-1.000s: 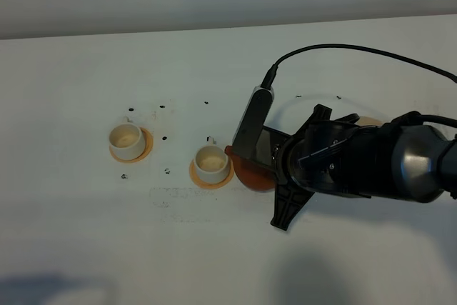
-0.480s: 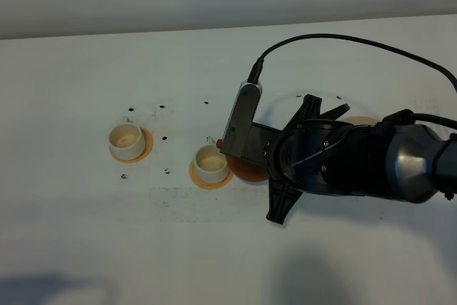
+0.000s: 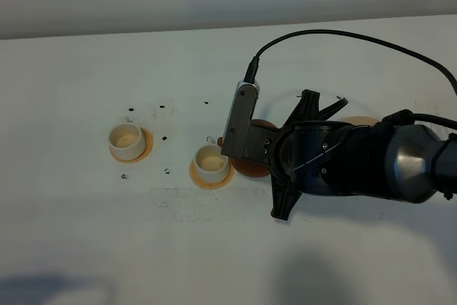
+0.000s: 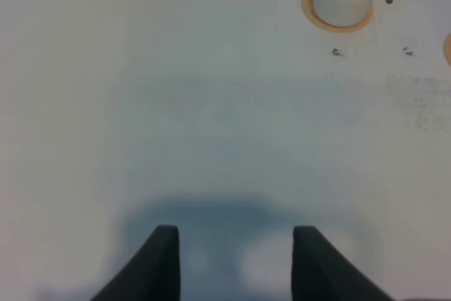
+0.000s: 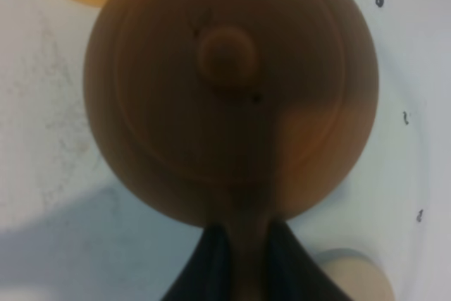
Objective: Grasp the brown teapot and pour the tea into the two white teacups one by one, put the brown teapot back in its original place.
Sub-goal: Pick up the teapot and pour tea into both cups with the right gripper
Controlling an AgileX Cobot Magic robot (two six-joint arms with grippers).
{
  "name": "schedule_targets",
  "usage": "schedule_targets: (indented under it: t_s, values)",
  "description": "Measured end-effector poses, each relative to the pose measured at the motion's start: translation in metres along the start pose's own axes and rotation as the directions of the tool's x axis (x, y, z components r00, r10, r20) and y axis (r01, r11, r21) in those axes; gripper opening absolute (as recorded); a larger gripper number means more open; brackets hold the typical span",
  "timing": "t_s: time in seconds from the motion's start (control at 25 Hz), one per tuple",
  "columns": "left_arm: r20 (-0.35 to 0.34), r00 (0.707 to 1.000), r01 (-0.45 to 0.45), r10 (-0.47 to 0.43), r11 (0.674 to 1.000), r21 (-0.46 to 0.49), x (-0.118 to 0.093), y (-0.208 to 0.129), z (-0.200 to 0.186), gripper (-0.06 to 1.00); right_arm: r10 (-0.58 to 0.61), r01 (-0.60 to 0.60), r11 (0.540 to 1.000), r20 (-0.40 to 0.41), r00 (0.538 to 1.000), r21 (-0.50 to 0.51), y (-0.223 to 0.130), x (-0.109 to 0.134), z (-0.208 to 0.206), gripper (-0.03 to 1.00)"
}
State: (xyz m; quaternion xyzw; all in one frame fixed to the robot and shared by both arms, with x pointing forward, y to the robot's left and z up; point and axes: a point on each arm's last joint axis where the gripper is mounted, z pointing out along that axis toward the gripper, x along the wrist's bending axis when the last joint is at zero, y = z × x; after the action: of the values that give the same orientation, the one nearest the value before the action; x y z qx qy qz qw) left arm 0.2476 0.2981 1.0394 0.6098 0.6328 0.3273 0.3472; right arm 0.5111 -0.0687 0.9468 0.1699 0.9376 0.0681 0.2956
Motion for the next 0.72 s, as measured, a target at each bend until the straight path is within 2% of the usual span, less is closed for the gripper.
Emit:
schedule_targets:
  t_s: [0.72]
  values:
    - [0.0, 1.0, 0.0, 0.0, 1.0, 0.0, 0.0, 0.0, 0.0, 0.38, -0.117, 0.118, 0.993, 0.051, 0.992, -0.018, 0.0061, 0.0032, -0.0039, 0.12]
